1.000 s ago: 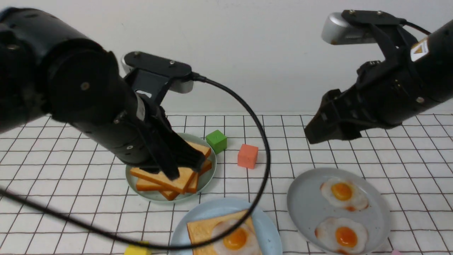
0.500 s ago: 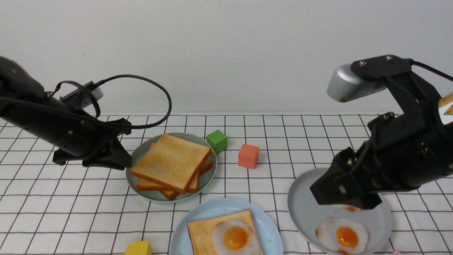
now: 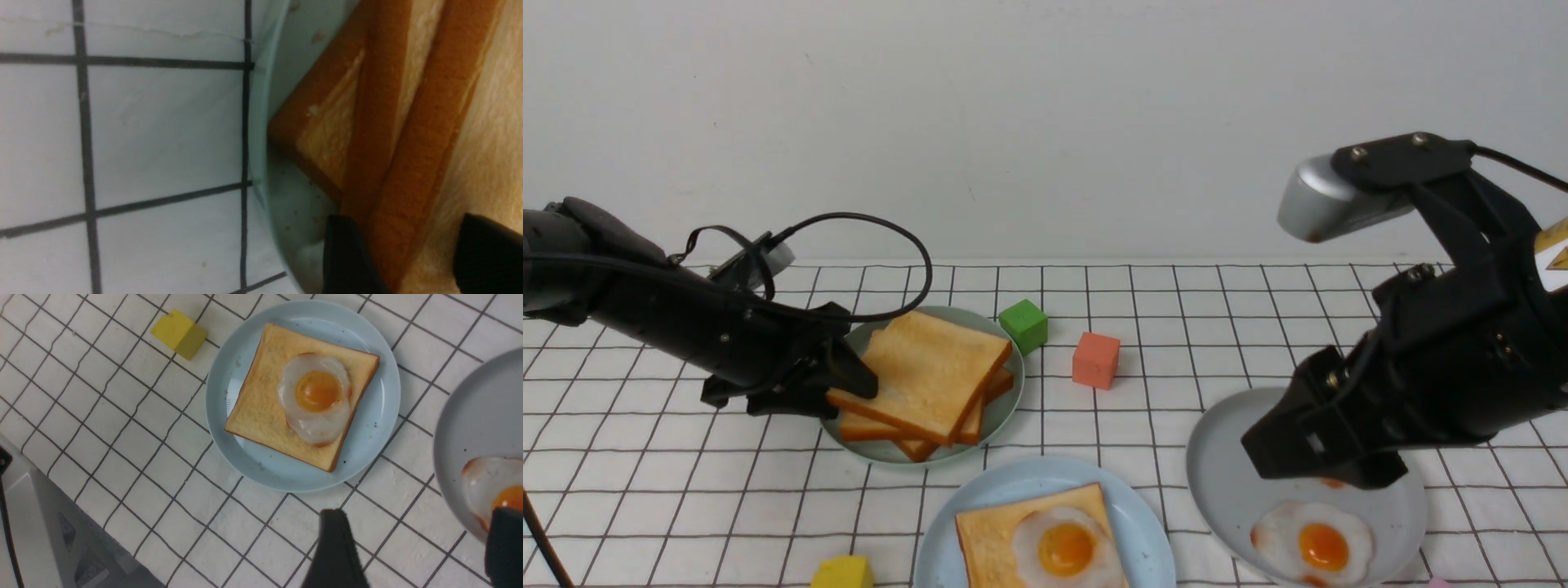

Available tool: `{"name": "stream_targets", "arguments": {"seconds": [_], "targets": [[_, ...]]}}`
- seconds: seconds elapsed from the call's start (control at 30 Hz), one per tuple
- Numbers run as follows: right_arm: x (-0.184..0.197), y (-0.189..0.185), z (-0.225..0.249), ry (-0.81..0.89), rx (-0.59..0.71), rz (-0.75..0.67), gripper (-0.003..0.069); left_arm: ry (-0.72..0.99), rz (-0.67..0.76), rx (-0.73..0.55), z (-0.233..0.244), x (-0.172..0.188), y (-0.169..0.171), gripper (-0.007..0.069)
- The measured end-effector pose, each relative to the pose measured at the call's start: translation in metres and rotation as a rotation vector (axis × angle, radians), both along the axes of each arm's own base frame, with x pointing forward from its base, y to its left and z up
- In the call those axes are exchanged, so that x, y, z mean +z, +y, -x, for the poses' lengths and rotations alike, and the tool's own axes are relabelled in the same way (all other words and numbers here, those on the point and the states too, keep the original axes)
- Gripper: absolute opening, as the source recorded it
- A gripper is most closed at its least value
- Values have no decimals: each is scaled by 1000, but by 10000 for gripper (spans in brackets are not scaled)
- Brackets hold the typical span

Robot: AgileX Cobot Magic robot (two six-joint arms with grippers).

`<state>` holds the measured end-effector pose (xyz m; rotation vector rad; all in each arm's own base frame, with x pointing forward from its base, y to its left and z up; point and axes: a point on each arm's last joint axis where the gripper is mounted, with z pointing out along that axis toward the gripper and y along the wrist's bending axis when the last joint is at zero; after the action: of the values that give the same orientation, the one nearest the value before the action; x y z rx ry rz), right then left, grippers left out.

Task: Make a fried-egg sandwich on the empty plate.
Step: Use the left arm to grab a slice of bread, then use the left arm to place a slice of bread on the fried egg in the middle

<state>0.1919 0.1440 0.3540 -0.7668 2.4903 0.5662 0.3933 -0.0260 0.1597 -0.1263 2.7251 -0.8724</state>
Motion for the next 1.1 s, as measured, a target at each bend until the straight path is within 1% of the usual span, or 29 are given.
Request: {"name": "stream_targets", "arguments": {"seconds": [0.13, 0.17, 0.2, 0.27, 0.37, 0.47, 0.53, 0.57, 0.6, 0.63, 0.67, 0.7, 0.8, 0.9, 1.0, 1.1], "targets": [[-1, -1, 2, 20, 8, 12, 480, -6, -5, -15, 0, 2, 0, 141], [-1, -1, 2, 21, 8, 13, 480, -9, -8, -18, 0, 4, 0, 121], [-2, -1, 3, 28, 11, 17, 480, -19, -26, -33, 1, 8, 1, 70], [-2, -1, 3, 31, 12, 19, 480, -36, -43, -48, 3, 15, 2, 64], [-2, -1, 3, 35, 14, 21, 480, -122, -75, -93, 13, 50, 2, 68], [-2, -1, 3, 35, 14, 21, 480, -237, -82, -211, 29, 89, -5, 68], [-2, -1, 3, 35, 14, 21, 480, -292, -54, -331, 42, 108, -17, 68], [-2, -1, 3, 35, 14, 21, 480, -308, -37, -403, 49, 114, -25, 68], [-2, -1, 3, 35, 14, 21, 480, -312, -33, -419, 51, 116, -28, 68], [-2, -1, 3, 36, 14, 22, 480, -312, -22, -466, 54, 117, -33, 68], [-2, -1, 3, 38, 15, 23, 480, -307, -7, -555, 60, 115, -47, 68], [-2, -1, 4, 38, 15, 22, 480, -299, -3, -602, 64, 111, -56, 68], [-2, -1, 4, 41, 16, 23, 480, -261, -4, -690, 70, 90, -82, 68], [-2, -1, 4, 44, 17, 22, 480, -211, -34, -747, 70, 64, -102, 68], [-3, -2, 5, 52, 20, 27, 480, -158, -61, -770, 68, 42, -110, 68], [-3, -2, 6, 60, 23, 32, 480, -96, -86, -759, 65, 24, -113, 68]]}}
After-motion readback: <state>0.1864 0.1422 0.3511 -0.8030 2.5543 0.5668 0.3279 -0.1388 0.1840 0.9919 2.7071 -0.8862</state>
